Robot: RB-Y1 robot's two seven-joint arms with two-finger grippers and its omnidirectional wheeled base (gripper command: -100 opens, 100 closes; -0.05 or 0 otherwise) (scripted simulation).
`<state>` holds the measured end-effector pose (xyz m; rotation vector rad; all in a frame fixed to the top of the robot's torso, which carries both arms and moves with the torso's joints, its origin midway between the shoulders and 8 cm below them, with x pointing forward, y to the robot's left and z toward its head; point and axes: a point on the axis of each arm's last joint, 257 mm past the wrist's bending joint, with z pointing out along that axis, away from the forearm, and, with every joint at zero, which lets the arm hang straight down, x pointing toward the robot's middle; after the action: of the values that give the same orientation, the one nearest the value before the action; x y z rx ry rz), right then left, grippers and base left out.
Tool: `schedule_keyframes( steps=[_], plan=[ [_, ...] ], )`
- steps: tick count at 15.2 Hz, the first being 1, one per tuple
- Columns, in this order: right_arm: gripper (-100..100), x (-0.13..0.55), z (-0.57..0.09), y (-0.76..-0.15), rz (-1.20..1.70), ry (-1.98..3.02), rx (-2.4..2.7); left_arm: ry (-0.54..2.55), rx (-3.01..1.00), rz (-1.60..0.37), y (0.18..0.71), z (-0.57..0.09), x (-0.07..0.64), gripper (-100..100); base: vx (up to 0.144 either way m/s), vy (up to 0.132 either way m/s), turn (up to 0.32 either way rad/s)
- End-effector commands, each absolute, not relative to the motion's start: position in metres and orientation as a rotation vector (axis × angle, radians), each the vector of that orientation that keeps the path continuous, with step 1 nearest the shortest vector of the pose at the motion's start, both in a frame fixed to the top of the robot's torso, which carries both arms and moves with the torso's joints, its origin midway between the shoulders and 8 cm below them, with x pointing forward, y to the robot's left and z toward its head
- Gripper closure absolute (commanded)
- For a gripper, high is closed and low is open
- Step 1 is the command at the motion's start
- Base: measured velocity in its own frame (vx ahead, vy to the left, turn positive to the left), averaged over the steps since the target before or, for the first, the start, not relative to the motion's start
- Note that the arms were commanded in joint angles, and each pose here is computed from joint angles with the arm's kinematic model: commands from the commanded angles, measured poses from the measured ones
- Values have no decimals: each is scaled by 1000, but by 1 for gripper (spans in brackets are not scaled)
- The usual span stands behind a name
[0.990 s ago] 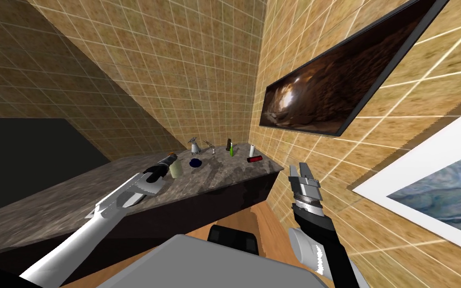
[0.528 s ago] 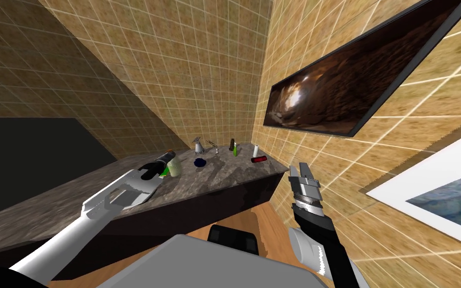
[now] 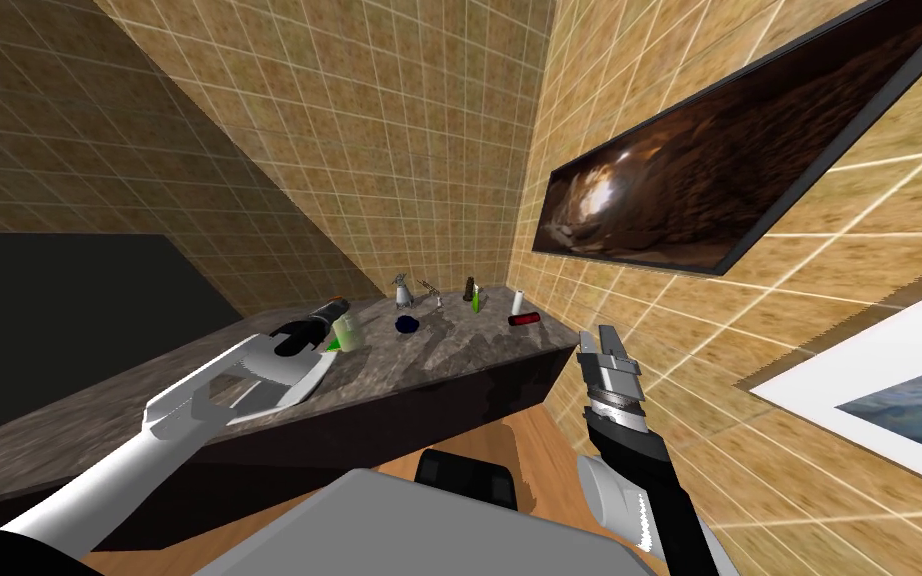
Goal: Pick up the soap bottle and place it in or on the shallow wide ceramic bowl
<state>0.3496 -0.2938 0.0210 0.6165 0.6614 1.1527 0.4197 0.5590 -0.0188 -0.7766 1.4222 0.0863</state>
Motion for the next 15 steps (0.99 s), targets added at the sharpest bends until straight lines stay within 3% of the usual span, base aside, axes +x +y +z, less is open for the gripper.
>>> schedule_keyframes(
  steps=[1, 11, 15],
  plan=[
    [0, 350, 21, -294, 1153, 661, 616, 1423, -778, 87, 558, -16, 418, 100, -12, 52, 56],
    [0, 350, 21, -294, 1153, 661, 617, 1425, -777, 86, 556, -13, 417, 100, -4, 13, -1],
    [0, 350, 21, -294, 1153, 661, 617, 1440, -791, 81, 548, -4, 411, 100, 3, 61, 96]
  ],
)
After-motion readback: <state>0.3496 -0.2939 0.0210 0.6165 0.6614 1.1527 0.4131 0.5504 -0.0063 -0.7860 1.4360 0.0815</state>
